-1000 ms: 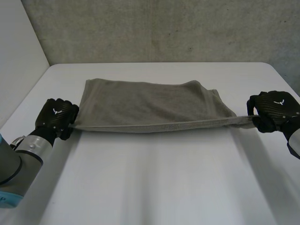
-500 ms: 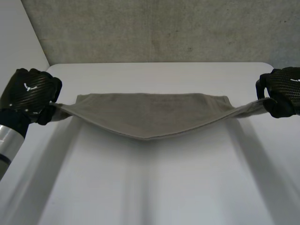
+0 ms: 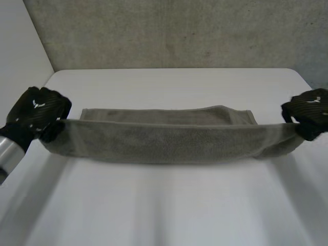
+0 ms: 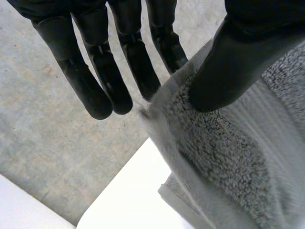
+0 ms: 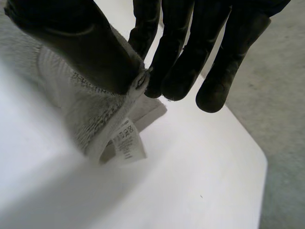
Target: Fold the towel.
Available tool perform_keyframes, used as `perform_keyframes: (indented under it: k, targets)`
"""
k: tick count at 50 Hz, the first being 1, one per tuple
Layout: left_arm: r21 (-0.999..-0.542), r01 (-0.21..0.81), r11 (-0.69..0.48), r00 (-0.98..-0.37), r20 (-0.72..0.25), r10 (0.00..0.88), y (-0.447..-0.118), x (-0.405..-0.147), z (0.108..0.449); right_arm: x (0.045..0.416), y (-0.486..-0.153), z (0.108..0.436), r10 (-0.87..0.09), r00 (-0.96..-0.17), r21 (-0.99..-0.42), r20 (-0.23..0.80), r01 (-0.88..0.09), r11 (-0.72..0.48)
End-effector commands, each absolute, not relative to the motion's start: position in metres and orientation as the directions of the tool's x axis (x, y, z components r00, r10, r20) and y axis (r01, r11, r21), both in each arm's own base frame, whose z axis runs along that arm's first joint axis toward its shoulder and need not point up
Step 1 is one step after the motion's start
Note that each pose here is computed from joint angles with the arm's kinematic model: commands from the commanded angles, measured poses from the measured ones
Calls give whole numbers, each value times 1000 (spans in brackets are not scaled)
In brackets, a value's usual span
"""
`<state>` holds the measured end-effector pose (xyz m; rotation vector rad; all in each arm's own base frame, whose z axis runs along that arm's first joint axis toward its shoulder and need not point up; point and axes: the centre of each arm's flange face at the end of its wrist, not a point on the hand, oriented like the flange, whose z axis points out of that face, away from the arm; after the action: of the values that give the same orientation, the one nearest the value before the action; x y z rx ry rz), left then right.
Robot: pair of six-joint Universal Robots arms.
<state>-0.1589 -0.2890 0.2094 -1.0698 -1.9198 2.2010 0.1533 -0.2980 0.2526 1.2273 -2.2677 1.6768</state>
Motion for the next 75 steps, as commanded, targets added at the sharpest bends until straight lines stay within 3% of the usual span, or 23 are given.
perform_keyframes:
  k: [1,6,11,22,40,43,48,51,53,56,61,67,75]
  targets:
    - [-873,407,-268,-723,-487,489,-348,-178,186,196,-343,224,-568,-644,-747,512,-661,76]
    - [-874,414,-253,-721,-485,495,-383,-193,169,203,-377,211,-505,-698,-780,507,-622,77]
    - [-876,433,-214,-754,-482,445,-422,-200,149,220,-397,198,-494,-726,-815,479,-577,58]
    - [-876,444,-190,-768,-481,423,-449,-215,125,246,-429,176,-454,-735,-829,503,-559,-14]
    - [-869,453,-198,-805,-494,329,-466,-222,128,254,-460,163,-342,-768,-826,541,-562,-46]
    - [-868,453,-201,-809,-495,316,-461,-228,137,255,-458,170,-337,-781,-837,526,-546,-41]
    - [-869,457,-188,-828,-493,268,-450,-228,164,264,-438,223,-358,-826,-894,436,-443,-68]
    - [-872,456,-180,-842,-488,232,-438,-223,184,265,-431,237,-368,-827,-900,425,-428,-78]
    - [-872,453,-186,-845,-487,220,-431,-221,196,267,-412,270,-376,-826,-906,420,-406,-120]
    - [-877,435,-207,-855,-474,210,-411,-218,221,264,-391,293,-380,-823,-905,423,-402,-137]
    - [-908,360,-213,-889,-403,219,-380,-212,248,258,-357,306,-385,-817,-901,429,-415,-125]
    - [-948,222,-227,-933,-274,235,-337,-204,276,246,-328,297,-403,-812,-897,422,-440,-54]
    - [-976,92,-196,-954,-142,263,-307,-199,261,233,-296,249,-458,-795,-876,398,-477,67]
